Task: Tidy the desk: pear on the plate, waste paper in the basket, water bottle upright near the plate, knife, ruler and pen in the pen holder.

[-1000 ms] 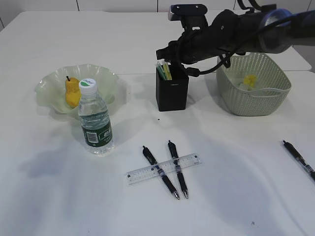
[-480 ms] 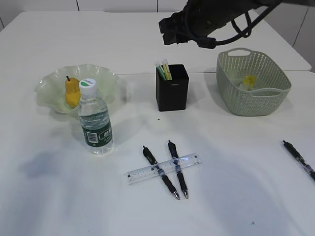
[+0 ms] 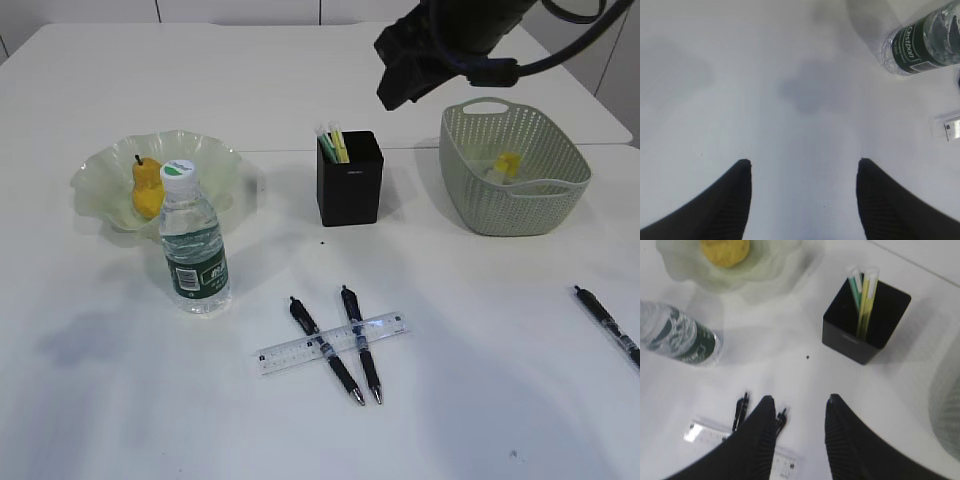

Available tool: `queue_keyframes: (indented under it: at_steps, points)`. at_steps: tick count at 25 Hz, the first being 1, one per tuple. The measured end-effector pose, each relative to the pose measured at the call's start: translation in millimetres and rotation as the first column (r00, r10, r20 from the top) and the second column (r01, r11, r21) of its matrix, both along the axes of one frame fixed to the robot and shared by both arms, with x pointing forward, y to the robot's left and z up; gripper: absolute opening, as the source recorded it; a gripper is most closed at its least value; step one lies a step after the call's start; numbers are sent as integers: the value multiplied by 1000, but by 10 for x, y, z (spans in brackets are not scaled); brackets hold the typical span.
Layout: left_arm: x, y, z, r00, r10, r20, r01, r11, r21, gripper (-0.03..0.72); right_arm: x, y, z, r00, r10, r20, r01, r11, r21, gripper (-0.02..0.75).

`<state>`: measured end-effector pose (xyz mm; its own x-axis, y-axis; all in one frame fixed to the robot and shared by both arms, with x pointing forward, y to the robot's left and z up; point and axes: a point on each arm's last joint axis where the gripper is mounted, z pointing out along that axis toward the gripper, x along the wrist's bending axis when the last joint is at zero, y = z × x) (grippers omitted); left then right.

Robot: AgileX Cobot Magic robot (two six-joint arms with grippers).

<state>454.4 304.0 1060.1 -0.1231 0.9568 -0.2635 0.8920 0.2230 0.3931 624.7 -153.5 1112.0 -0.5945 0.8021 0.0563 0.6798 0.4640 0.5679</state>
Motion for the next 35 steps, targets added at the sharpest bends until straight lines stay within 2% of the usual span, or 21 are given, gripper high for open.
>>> queue_keyframes:
  at_steps: [4,9,14,20,35]
  points:
    - [-2,-1,-1,1000,-1,-2,1,1000,0,467,-130,-96,118,1000,-4,-17,2,997,-76,253]
    - [-8,-2,-3,1000,-3,-9,3,1000,-2,467,-339,-178,248,1000,-7,-4,7,996,-88,253]
    - [-13,-4,-5,1000,-5,-15,5,1000,-3,467,-574,-71,70,997,51,-53,-59,983,-172,253]
    - [-14,-4,-6,1000,-5,-17,5,1000,-3,466,-827,275,-206,976,191,-101,-213,924,-318,253]
    - [-14,-4,-6,1000,-5,-17,5,1000,-3,467,-845,278,-245,964,245,-105,-266,893,-362,253]
